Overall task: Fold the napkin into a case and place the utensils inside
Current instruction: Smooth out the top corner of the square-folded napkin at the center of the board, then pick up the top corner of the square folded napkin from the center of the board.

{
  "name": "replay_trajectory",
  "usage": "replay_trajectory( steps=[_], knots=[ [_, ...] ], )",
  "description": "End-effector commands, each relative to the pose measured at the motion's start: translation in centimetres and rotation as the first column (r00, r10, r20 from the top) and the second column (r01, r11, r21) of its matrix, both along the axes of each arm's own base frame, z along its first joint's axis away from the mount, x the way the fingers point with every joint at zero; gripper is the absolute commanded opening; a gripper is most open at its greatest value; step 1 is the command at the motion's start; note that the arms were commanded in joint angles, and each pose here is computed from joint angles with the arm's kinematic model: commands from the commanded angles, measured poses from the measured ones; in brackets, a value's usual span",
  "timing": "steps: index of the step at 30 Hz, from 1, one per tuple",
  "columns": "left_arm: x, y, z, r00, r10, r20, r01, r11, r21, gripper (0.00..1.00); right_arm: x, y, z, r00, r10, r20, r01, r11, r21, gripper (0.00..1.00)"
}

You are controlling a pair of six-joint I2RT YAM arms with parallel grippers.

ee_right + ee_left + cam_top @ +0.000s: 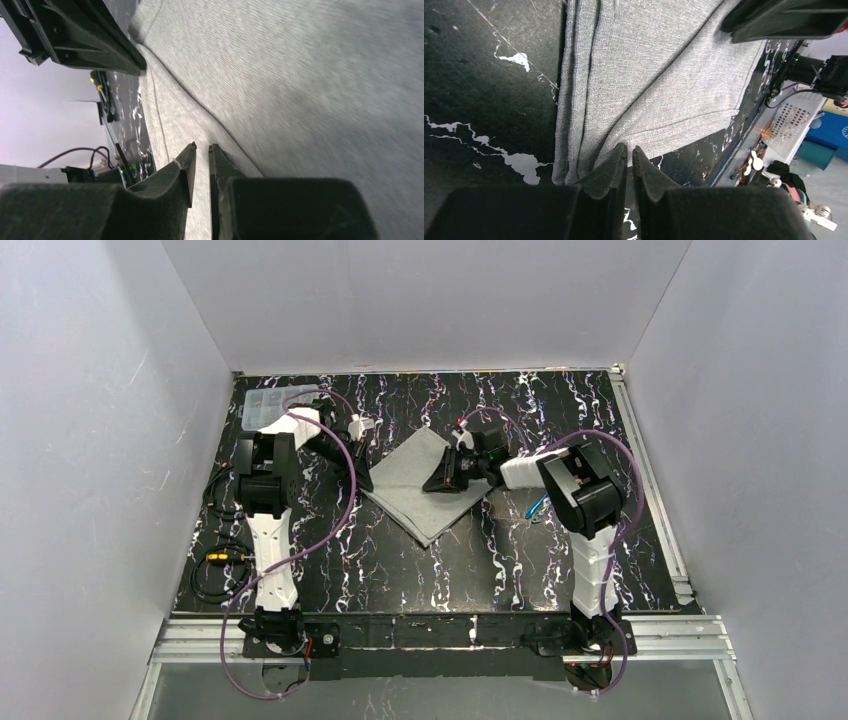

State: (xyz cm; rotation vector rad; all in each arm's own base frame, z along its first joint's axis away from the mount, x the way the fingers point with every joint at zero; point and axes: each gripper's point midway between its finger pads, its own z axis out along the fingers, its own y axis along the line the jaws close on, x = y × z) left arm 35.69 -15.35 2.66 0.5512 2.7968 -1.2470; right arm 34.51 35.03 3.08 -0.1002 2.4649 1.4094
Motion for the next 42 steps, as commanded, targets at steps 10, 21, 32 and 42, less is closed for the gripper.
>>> replay_trajectory(
  steps=[10,21,32,42],
  knots=[
    [-0.7,1.4,0.3,0.996,-0.045,0.072,0.039,0.996,0.076,0.07,0.4,-8.1,2.1,0.999,-0.035,-0.018,0.034,0.997,-0.063,0.28],
    [-0.9,1.7,-0.1,0.995,-0.050,0.083,0.042,0.995,0.088,0.07,1.0,-13.5,-2.2,0.991,-0.114,-0.065,0.103,0.982,-0.158,0.21],
    [0.3,1.9,7.9,0.969,0.005,0.245,-0.018,0.999,0.051,0.13,2.8,-8.1,8.9,0.949,0.072,0.307,0.058,0.917,-0.394,0.56],
    [6.4,10.1,19.0,0.835,0.257,0.486,-0.312,0.949,0.034,0.54,-10.7,-2.3,7.6,0.719,0.527,0.452,-0.004,0.653,-0.757,0.90]
  ],
)
